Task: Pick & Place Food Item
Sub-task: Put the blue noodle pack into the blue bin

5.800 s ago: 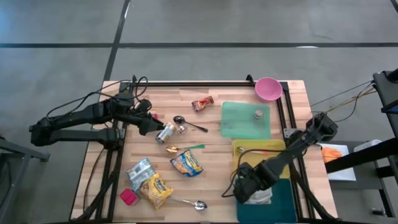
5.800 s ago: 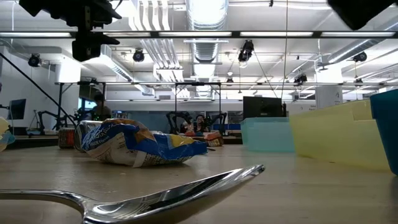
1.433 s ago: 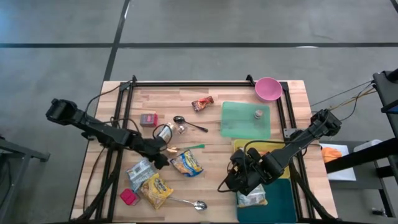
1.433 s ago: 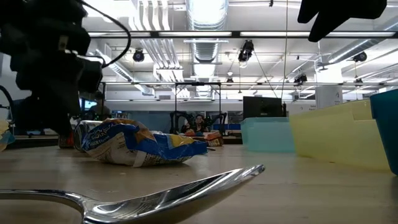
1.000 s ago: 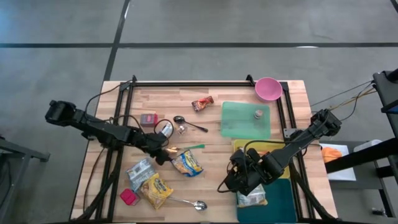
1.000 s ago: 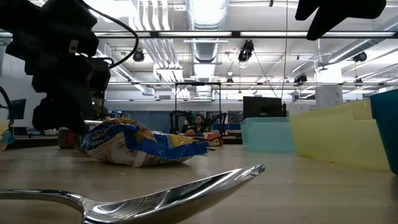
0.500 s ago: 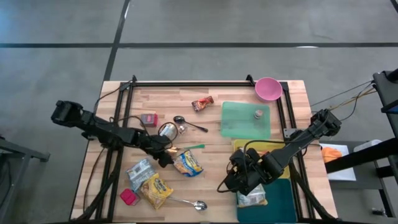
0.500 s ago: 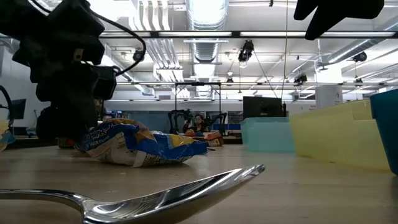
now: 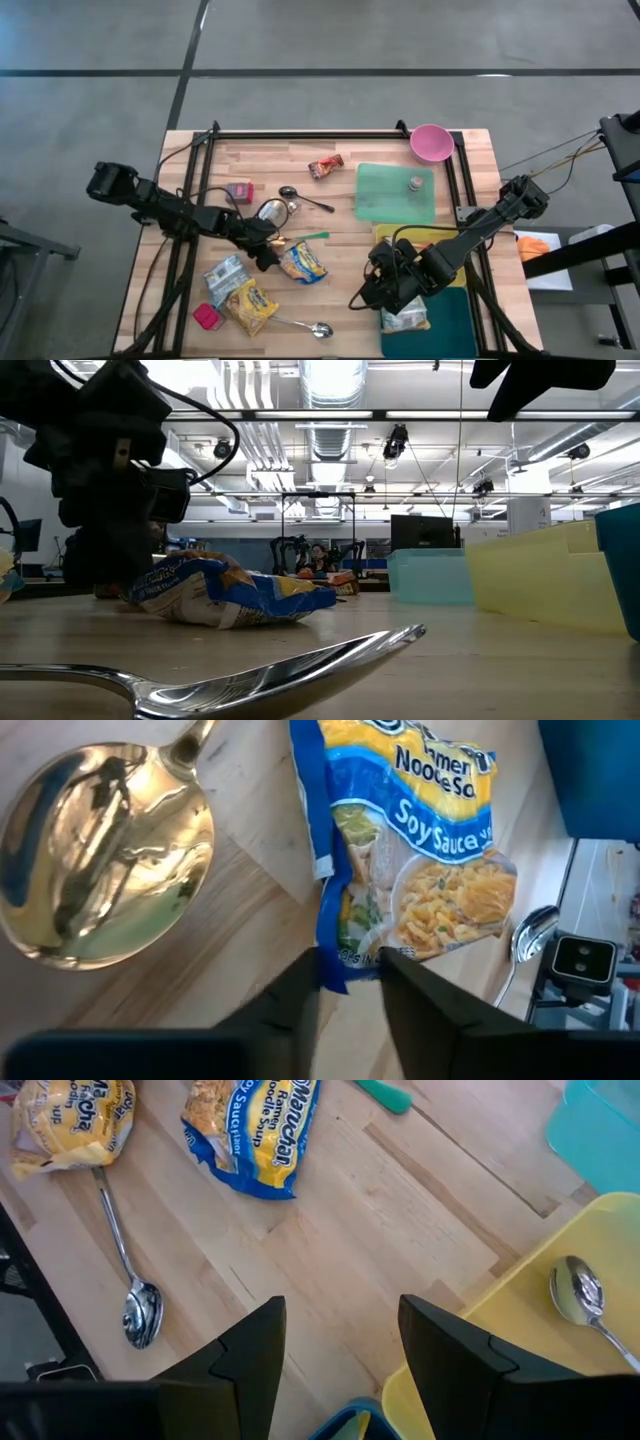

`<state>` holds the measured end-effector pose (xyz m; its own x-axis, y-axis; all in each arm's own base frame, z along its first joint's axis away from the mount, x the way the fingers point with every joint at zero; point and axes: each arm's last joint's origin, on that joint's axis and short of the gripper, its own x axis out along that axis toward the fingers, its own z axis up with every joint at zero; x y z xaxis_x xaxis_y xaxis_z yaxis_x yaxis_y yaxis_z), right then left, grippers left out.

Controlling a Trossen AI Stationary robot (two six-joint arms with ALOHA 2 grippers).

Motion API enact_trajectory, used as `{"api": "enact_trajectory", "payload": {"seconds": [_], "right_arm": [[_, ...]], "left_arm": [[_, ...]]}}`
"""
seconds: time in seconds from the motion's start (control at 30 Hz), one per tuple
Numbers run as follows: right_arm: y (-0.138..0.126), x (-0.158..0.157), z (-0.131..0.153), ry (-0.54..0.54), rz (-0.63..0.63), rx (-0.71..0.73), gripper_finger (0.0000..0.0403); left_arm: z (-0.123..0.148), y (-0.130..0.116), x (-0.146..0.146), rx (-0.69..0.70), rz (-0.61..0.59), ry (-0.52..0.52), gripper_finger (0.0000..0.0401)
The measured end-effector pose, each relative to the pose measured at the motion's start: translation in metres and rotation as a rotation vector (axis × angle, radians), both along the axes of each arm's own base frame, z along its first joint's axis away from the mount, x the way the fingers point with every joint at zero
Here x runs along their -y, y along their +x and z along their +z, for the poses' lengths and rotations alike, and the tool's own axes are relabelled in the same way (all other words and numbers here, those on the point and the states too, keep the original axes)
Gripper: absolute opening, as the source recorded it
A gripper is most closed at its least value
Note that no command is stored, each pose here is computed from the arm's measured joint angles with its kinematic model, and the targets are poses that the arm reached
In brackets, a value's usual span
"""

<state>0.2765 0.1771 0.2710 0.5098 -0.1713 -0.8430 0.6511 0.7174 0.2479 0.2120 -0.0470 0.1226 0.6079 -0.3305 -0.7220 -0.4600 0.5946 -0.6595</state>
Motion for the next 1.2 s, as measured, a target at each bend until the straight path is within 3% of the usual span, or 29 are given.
{"api": "enact_trajectory", "payload": {"seconds": [0.2,0.5,0.67,0.83,1.0,1.2], "right_arm": [[0.000,0.000,0.000,0.000,0.001,0.000,0.0191],[0.000,0.000,0.000,-0.002,0.004,0.000,0.0191],[0.000,0.000,0.000,-0.007,0.019,0.002,0.0191],[0.008,-0.006,0.004,-0.030,0.140,0.069,0.0191],[0.015,-0.010,0.010,-0.092,0.246,0.148,0.0191],[0.019,-0.008,0.014,-0.191,0.182,0.242,0.0191]], "left_arm": [[0.000,0.000,0.000,0.012,-0.029,0.020,0.0008],[0.008,0.006,0.003,0.042,-0.076,-0.031,0.0003],[0.035,0.019,0.006,0.163,-0.092,-0.053,0.0002],[0.068,0.033,0.009,0.294,-0.112,-0.042,0.0001],[0.089,0.045,0.010,0.365,-0.108,-0.026,0.0001],[0.102,0.051,0.007,0.414,-0.073,0.008,0.0000]]}}
